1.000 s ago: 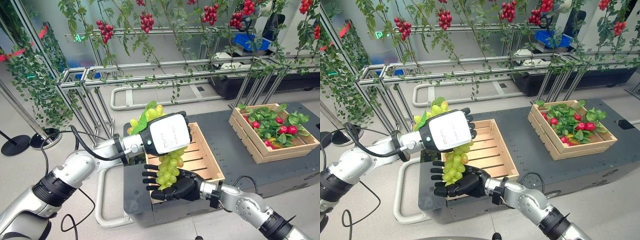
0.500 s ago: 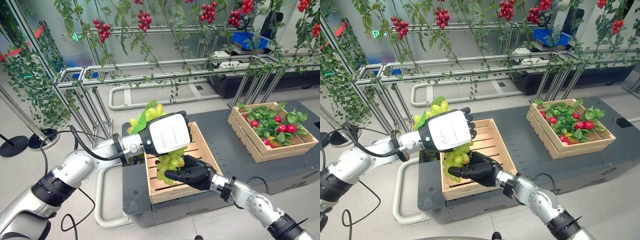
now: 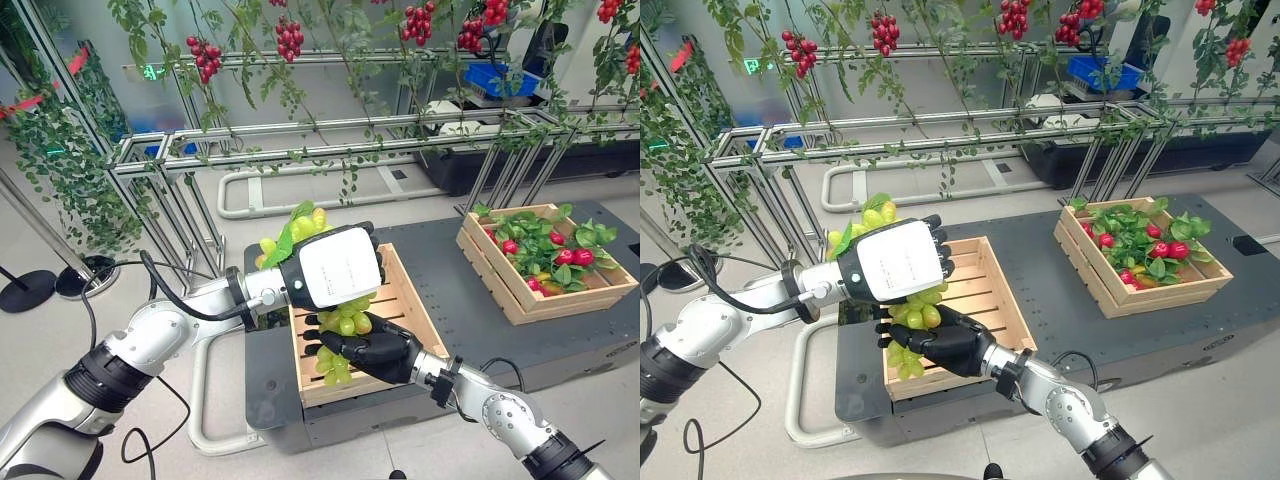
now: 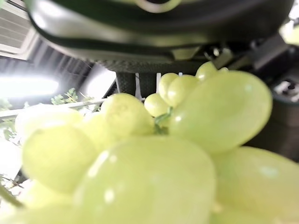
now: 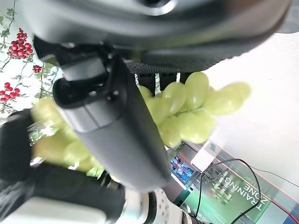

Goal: Pick up the fruits from the basket on one side to the basket on the other side

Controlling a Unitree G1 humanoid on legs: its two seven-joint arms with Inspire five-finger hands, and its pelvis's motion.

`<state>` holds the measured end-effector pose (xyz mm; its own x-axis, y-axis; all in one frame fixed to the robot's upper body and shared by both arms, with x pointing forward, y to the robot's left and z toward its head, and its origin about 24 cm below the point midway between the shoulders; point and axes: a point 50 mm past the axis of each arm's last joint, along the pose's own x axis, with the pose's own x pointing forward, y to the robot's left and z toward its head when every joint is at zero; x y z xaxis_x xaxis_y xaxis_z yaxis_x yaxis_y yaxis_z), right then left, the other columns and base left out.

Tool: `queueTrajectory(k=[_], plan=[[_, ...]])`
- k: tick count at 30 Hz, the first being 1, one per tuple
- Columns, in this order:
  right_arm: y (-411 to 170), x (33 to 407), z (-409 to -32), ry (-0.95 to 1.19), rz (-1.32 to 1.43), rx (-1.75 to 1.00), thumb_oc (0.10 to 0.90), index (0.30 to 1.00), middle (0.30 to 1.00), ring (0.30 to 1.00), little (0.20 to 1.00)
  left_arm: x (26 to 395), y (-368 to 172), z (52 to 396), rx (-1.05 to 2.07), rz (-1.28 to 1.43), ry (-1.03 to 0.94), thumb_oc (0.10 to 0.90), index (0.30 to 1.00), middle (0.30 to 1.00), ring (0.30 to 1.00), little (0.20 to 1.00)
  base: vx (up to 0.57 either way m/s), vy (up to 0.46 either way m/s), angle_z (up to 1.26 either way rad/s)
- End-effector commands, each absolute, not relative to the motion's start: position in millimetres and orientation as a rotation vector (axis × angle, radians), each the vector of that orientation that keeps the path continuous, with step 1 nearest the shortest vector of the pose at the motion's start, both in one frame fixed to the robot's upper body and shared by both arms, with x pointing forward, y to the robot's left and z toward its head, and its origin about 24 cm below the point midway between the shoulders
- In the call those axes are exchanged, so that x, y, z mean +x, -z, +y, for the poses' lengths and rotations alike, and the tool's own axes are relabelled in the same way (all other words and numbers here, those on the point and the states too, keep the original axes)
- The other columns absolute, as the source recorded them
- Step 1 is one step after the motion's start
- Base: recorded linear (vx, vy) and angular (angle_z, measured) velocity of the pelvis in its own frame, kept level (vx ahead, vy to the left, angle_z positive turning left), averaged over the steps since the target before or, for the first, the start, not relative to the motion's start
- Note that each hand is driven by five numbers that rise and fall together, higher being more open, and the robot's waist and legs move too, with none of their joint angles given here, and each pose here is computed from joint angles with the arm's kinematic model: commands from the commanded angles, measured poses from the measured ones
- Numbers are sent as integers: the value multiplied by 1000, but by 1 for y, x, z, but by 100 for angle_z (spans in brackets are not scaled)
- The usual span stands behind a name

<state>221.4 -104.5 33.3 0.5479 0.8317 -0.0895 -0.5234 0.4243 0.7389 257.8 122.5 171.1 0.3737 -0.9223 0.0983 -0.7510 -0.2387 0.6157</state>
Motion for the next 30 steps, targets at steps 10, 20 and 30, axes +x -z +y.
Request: queueTrajectory(k=[10, 20, 30], plan=[[-90, 238, -93, -1026, 156, 832, 400, 300, 300, 300, 300, 272, -225, 131, 2053, -1507, 31, 400, 300, 300, 300, 300, 0, 0, 0], [-89, 244, -108, -935, 109, 813, 400, 300, 300, 300, 300, 275, -232, 145, 2064, -1433, -75, 733, 799, 799, 799, 799, 1, -5, -2], [-92, 246, -133, -850, 19, 742, 400, 300, 300, 300, 300, 273, -250, 181, 2076, -1270, -285, 800, 900, 900, 900, 900, 1, -4, -1]])
